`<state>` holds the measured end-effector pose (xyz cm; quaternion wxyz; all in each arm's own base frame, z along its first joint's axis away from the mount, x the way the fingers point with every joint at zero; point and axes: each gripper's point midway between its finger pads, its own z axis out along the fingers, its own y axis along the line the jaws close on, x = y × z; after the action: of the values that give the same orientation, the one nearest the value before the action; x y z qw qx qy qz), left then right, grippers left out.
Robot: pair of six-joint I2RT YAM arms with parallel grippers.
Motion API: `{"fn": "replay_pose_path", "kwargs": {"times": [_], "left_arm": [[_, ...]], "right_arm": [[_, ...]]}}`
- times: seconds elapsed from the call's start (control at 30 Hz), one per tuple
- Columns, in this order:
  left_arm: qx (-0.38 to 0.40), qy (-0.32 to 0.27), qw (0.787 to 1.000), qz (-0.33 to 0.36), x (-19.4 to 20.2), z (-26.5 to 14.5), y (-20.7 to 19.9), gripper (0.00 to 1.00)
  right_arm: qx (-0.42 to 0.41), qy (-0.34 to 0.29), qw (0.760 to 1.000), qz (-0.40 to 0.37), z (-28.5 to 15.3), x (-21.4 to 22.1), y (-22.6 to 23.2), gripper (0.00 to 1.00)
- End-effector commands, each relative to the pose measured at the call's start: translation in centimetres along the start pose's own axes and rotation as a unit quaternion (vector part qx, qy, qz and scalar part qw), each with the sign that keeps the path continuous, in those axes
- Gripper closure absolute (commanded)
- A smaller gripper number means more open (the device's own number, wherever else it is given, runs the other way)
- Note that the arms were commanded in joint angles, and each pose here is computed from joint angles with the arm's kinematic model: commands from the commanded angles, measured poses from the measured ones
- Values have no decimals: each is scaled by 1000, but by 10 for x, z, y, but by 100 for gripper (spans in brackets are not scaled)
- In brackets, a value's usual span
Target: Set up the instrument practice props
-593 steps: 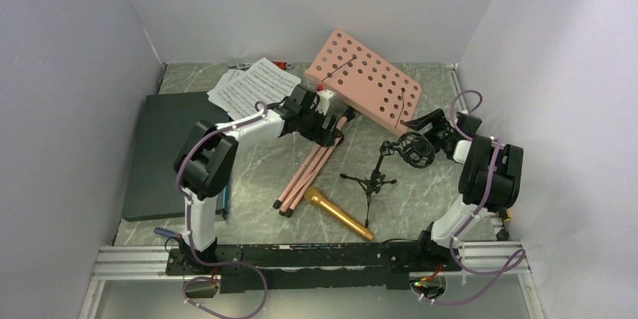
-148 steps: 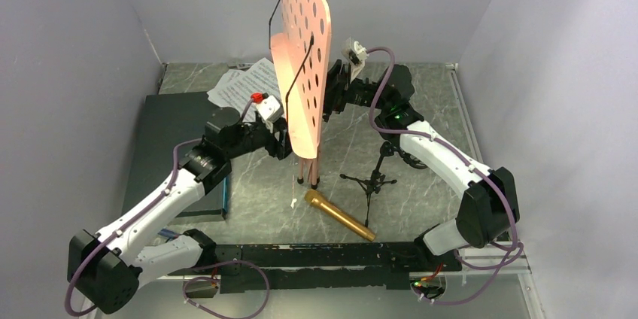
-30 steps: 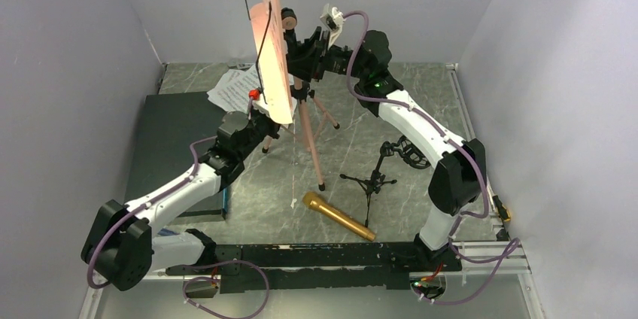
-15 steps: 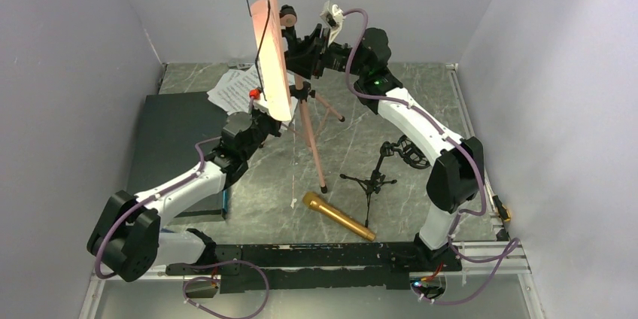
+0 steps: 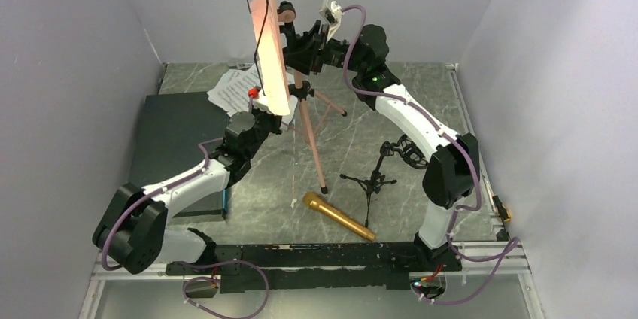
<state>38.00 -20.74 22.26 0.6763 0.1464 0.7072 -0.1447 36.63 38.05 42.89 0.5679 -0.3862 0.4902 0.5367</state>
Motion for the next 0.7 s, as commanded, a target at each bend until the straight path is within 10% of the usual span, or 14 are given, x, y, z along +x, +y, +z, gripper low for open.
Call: {"fn": "replay_pose_path", "kwargs": {"times": [0.0, 0.67], "left_arm": [[-162, 132, 977, -46, 89, -20, 63, 97], [-171, 156, 973, -17, 109, -18, 68, 97]], "right_arm": [[-71, -239, 930, -271, -43, -219, 117, 100], [-56, -257, 920, -290, -48, -242, 115, 100]]}}
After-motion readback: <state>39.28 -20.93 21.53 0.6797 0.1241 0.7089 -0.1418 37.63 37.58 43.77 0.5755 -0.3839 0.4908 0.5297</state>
